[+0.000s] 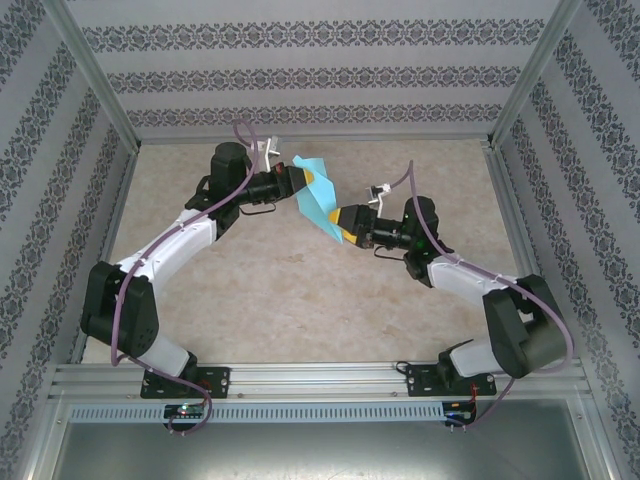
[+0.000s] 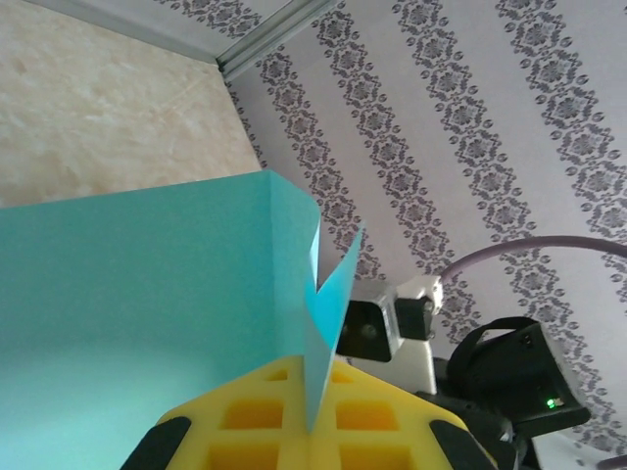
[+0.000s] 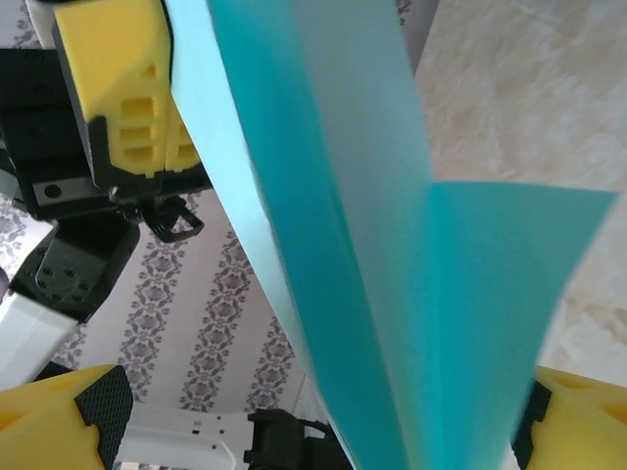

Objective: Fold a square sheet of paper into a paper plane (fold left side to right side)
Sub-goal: Turn over the paper at the center of the table.

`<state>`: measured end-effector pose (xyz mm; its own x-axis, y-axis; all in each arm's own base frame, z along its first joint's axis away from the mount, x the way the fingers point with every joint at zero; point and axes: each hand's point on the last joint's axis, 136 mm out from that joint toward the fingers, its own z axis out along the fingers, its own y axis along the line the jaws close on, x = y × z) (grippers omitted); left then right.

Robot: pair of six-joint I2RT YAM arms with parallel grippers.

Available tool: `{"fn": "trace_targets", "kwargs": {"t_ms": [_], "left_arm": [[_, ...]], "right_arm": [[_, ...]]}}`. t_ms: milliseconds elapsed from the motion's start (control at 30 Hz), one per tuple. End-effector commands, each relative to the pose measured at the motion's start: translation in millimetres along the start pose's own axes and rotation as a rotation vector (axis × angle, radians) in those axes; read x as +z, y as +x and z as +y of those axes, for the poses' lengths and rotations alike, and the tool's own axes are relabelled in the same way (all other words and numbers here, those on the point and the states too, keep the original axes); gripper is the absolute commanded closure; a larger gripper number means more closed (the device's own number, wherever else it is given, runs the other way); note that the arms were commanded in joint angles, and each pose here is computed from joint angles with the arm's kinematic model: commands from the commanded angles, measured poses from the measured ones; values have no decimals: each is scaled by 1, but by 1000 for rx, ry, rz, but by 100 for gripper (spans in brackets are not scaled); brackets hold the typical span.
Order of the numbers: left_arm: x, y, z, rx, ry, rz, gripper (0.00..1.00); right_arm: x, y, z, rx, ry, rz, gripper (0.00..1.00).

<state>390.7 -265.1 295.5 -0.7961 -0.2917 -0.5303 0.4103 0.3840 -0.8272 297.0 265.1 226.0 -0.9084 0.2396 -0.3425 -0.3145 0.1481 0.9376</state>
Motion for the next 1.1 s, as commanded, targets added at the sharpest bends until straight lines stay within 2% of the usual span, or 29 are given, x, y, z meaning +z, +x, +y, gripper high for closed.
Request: {"fn": "trace_targets", "kwargs": {"t_ms": [0,67,200,467,900,967,1067], "left_arm": [[-10,-17,-41,40,108,-37,100],[-12,-16,-45,36,121,-37,100],[-17,-13,-49,32,125,-38,100],[-15,1,-32,1,86,2,100],[-6,10,-8,-34,37,33,100],[-6,11,-8,-32,33,37,97],[-7,13,-6,-25,21,47,86]], "right_arm": [[8,-5,32,-60,-115,2,2],[11,-6,38,-47,-150,6,3],[16,-10,36,-4,-169,12,10],[22,-19,45,12,-245,20,42],[15,-20,29,11,-195,1,65],[11,-21,28,9,-186,-8,69],[7,-20,23,6,-162,-19,75]]}}
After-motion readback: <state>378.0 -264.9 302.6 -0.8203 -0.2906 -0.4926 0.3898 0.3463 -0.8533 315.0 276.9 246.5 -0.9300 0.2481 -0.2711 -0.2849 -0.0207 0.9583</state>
